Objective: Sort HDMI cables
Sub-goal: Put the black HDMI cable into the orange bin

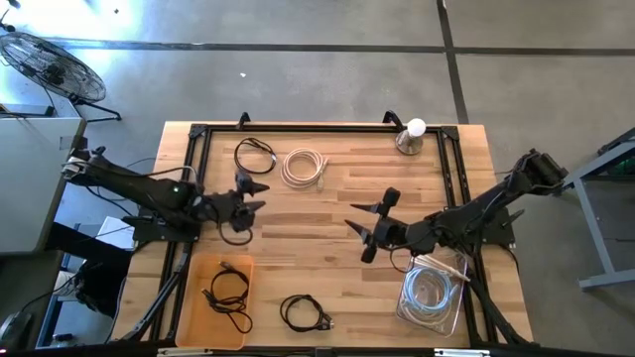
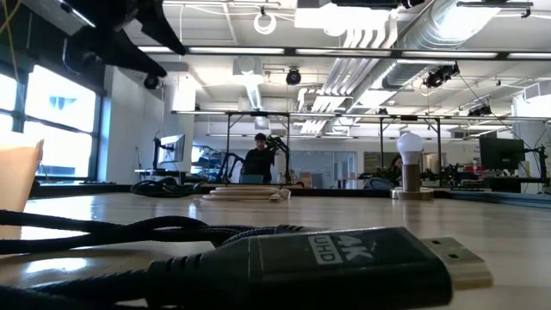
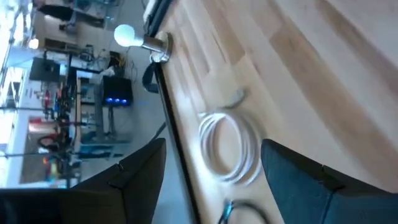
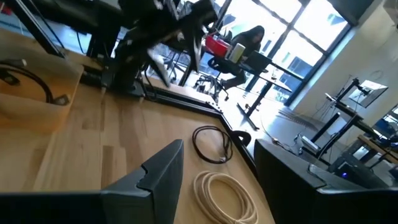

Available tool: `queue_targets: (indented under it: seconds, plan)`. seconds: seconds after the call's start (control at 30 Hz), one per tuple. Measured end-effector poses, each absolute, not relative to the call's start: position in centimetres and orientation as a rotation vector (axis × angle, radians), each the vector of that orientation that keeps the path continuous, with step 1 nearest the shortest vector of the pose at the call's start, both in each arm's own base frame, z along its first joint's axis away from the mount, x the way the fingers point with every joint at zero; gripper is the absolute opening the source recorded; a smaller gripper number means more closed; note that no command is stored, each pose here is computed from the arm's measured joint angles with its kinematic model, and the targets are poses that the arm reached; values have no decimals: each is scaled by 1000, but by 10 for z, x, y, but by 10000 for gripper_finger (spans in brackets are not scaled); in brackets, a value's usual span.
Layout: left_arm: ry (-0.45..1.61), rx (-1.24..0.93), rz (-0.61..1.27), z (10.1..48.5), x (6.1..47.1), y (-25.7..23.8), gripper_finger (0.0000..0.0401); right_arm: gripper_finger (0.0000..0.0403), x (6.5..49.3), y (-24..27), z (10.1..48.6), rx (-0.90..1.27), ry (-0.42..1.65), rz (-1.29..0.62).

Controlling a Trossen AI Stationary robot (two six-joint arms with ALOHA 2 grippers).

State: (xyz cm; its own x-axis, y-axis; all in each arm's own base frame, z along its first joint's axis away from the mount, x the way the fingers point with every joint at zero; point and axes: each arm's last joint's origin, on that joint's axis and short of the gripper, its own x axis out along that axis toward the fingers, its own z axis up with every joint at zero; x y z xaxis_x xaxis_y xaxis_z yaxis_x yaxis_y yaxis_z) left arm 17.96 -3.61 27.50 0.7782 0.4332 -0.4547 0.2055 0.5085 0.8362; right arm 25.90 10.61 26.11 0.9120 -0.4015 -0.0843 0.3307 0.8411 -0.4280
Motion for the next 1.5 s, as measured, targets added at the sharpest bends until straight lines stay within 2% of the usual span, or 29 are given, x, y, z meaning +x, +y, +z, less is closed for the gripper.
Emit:
queue_targets:
  seconds: [0.2,0.4,0.57,0.73,0.9,1.13,1.37,1.5]
  plan:
    - [820,1101,223,310,166,-27,257,188,260,105,259,-474,197,-372]
    - [839,789,242,348,158,6,257,188,262,99,258,-489,215,-389]
    - [872,630,256,360,149,38,257,188,265,91,254,-481,248,-378]
    - [932,613,238,354,142,65,257,188,268,85,250,-446,275,-302]
    - [998,541,294,328,147,87,257,188,269,86,249,-438,271,-238]
    - [1039,502,203,298,160,112,257,188,269,86,249,-438,270,-228]
    - [1037,319,56,273,172,135,257,188,269,85,249,-445,272,-230]
    - [1101,258,47,257,180,146,257,188,269,84,249,-446,274,-234]
